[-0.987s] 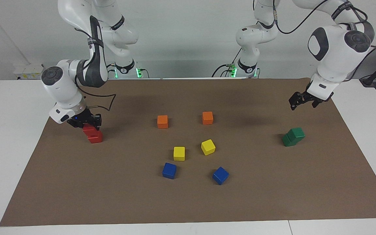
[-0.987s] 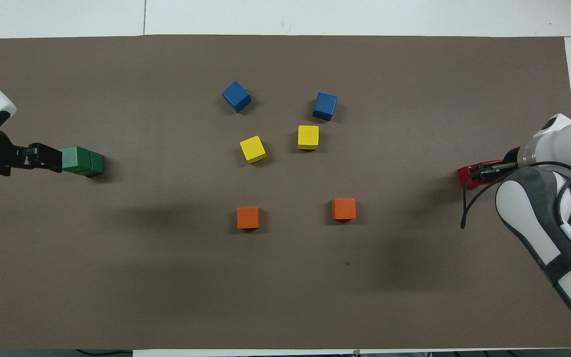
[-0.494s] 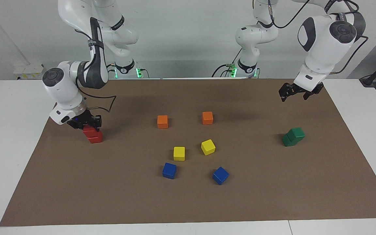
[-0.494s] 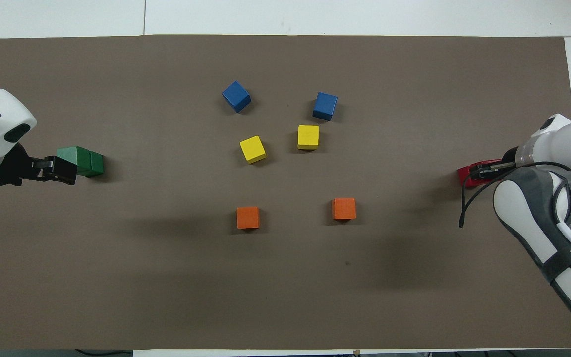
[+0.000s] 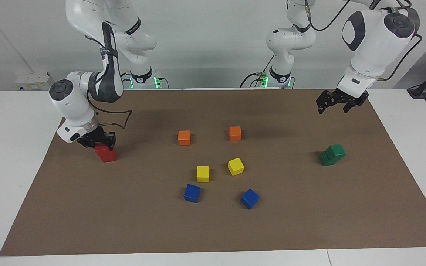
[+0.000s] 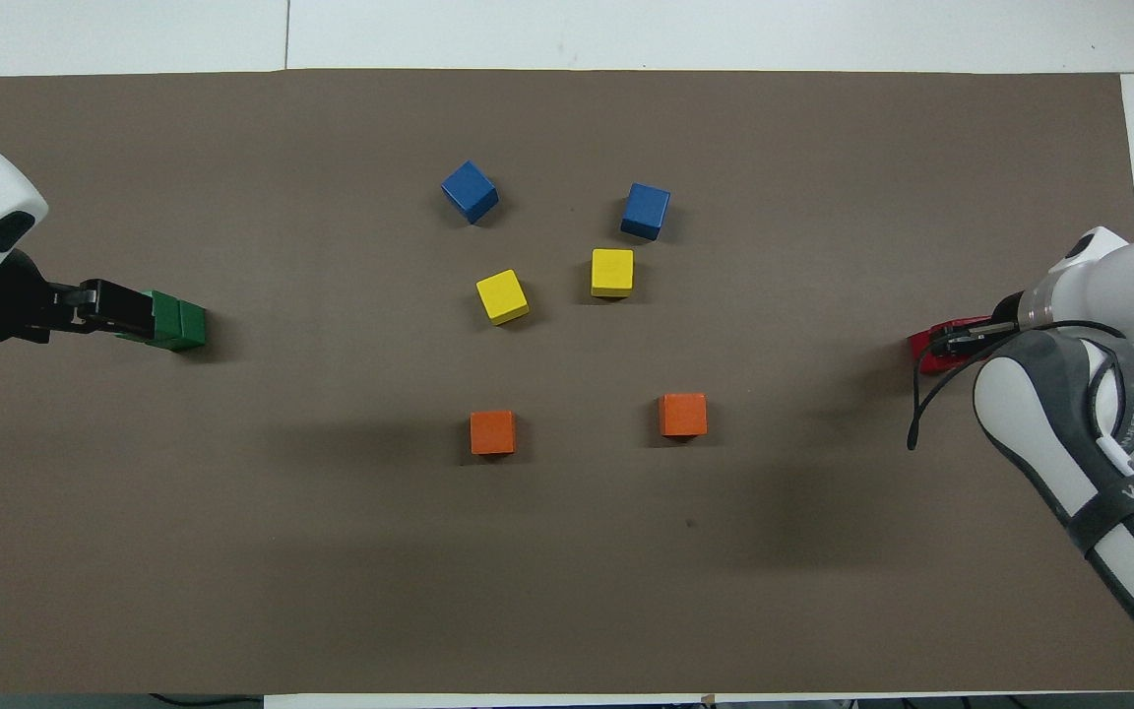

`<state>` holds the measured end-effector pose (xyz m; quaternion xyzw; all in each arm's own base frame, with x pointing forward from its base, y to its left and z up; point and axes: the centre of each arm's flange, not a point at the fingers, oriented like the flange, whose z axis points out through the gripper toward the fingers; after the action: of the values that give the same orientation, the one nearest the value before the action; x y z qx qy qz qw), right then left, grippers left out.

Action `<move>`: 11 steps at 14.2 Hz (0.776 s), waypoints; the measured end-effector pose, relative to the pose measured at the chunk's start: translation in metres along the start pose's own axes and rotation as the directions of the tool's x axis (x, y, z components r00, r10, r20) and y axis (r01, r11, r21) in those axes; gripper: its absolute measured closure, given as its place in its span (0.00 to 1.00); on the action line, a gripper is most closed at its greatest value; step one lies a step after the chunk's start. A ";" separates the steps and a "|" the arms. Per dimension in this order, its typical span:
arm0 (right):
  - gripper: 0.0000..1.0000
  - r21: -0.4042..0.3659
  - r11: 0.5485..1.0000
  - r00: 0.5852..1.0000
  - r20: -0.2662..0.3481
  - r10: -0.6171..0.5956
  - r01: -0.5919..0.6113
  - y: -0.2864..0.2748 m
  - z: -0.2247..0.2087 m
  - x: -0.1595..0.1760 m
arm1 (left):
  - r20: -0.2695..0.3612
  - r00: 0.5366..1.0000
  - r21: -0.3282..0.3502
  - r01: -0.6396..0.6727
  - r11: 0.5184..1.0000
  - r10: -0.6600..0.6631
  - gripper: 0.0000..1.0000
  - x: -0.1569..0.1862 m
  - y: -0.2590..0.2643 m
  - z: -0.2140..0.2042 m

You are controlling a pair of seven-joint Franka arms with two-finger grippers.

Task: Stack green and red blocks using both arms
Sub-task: 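Open the left gripper and release the green stack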

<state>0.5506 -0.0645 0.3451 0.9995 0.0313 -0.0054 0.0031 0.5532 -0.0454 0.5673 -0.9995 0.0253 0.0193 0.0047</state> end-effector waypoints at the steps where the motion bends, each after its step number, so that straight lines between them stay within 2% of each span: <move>1: 0.45 0.000 1.000 1.000 0.000 0.000 0.000 0.000 0.000 0.000 | -0.004 1.000 -0.001 0.000 1.000 0.000 0.00 0.003 0.000 -0.002; 11: 0.45 0.000 1.000 1.000 0.003 0.008 -0.008 0.005 0.001 -0.001 | 0.004 1.000 -0.003 0.000 1.000 0.000 0.00 0.011 -0.001 0.004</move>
<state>0.5494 -0.0693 0.3437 0.9996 0.0272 -0.0071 0.0031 0.5635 -0.0453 0.5625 -0.9994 0.0252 0.0214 0.0032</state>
